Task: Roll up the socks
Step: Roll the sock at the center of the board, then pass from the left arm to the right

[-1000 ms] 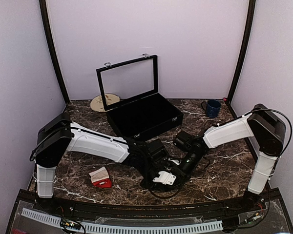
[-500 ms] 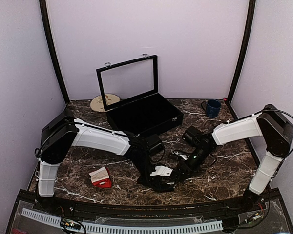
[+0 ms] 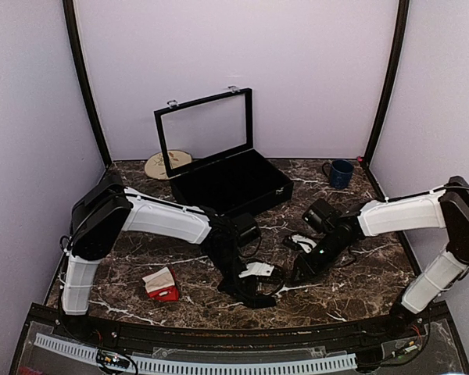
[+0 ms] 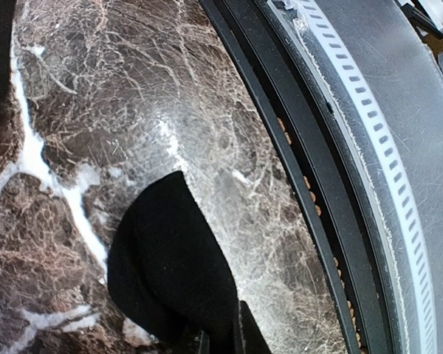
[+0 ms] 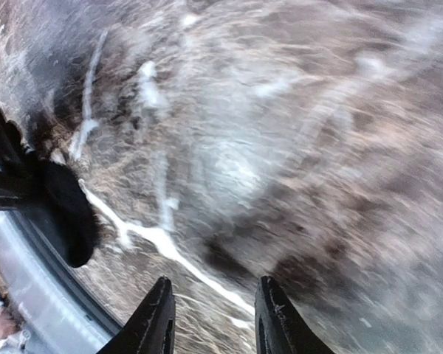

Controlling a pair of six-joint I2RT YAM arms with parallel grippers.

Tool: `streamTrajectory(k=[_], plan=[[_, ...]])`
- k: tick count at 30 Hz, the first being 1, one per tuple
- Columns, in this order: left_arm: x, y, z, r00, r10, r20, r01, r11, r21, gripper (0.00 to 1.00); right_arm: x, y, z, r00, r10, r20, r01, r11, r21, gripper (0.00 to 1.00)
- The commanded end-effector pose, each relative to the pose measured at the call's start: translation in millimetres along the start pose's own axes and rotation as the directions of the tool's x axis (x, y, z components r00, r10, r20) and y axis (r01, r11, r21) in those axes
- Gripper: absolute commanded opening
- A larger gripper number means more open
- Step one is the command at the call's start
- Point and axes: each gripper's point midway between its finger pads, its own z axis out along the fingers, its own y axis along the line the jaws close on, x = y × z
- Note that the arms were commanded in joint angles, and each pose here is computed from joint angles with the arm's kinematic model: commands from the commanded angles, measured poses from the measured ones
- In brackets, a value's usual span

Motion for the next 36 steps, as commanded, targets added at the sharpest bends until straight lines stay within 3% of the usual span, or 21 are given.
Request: streamTrajectory(k=[1, 6, 16, 29, 36], plan=[[55, -9, 21, 0.973, -0.153, -0.170, 0.165, 0.985, 0.056, 0.10, -15, -14, -21, 0.985, -0.011, 0.170, -0.016, 0.988, 0.153, 0.36], [57, -7, 23, 0.970, -0.182, -0.164, 0.197, 0.977, 0.081, 0.10, -18, 7, -36, 0.959, -0.114, 0.259, 0.043, 0.963, 0.267, 0.36], [61, 3, 15, 0.964, -0.228, -0.140, 0.244, 0.963, 0.115, 0.10, -6, 56, -40, 0.896, -0.334, 0.292, 0.195, 0.887, 0.418, 0.36], [59, 4, 10, 0.962, -0.258, -0.092, 0.270, 0.948, 0.171, 0.11, 11, 111, 13, 0.791, -0.601, 0.115, 0.494, 0.738, 0.459, 0.36], [59, 2, 9, 0.961, -0.262, -0.087, 0.274, 0.944, 0.187, 0.12, -1, 121, 34, 0.727, -0.685, 0.044, 0.587, 0.654, 0.477, 0.46]])
